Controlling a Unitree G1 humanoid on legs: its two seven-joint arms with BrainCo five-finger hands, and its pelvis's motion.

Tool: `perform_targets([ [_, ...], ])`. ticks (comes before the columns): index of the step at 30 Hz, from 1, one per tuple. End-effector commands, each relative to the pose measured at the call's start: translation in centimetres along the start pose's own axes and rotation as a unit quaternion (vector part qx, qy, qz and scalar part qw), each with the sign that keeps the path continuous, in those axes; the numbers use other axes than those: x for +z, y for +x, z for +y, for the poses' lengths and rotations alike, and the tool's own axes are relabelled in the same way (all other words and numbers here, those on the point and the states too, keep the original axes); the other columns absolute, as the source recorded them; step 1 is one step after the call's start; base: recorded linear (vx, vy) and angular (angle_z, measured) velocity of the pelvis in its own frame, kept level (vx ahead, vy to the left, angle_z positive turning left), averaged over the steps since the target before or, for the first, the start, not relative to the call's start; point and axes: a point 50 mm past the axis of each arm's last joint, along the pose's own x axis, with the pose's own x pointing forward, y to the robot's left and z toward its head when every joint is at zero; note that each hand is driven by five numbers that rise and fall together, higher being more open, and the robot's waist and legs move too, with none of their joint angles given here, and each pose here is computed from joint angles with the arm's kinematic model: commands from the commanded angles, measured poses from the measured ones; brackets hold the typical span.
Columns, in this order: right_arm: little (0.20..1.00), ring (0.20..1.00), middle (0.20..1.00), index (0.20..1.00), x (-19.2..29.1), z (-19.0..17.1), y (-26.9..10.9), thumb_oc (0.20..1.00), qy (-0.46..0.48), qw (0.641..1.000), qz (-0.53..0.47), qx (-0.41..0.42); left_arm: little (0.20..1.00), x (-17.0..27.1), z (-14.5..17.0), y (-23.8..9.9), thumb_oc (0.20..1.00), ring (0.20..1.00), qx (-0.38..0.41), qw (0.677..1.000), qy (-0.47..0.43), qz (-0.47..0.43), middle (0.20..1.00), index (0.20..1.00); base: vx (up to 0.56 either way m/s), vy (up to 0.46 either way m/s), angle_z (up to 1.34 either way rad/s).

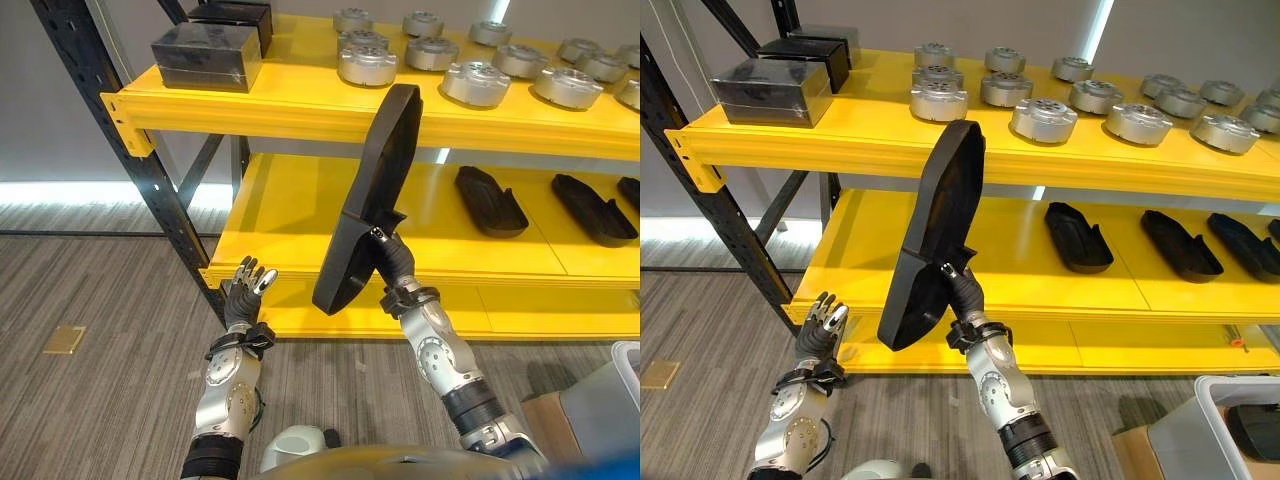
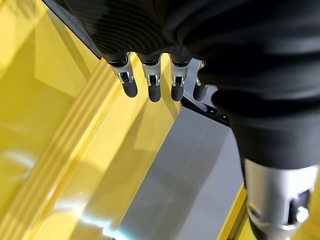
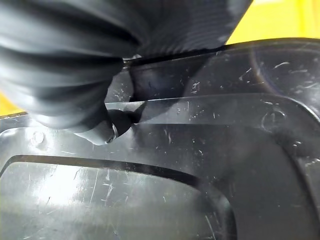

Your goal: Move parts from the plastic box to the shelf.

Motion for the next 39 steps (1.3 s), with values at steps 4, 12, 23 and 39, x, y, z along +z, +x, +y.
perform_targets([
  [4, 0.2, 0.2, 0.2, 0.2, -0.5, -1.3, 1.0, 0.2, -0.029, 0.999, 0.023, -0.025, 1.0, 2.7, -1.7, 0.5, 1.0, 1.0, -0.04, 0.997, 0.001, -0.07, 1.0, 1.0, -0.01, 0.0, -0.01],
  [12, 0.2, 0.2, 0.2, 0.2, -5.3, -5.1, -2.4, 0.2, -0.121, 0.978, 0.163, -0.043, 1.0, 3.2, -1.4, 0.4, 1.0, 1.0, -0.031, 0.996, 0.005, -0.082, 1.0, 1.0, -0.02, -0.006, -0.01],
  [23, 0.2, 0.2, 0.2, 0.2, -3.6, -6.5, -2.3, 0.2, -0.118, 0.981, 0.128, -0.087, 1.0, 3.1, -1.1, 0.3, 1.0, 1.0, -0.012, 0.996, -0.011, -0.084, 1.0, 1.0, 0.0, -0.003, -0.01],
  [39, 0.2, 0.2, 0.2, 0.2, 10.0, -4.0, 6.2, 0.2, -0.174, 0.974, -0.081, -0.124, 1.0, 3.2, -2.0, 0.2, 1.0, 1.0, -0.051, 0.995, 0.002, -0.081, 1.0, 1.0, 0.0, 0.007, 0.01],
])
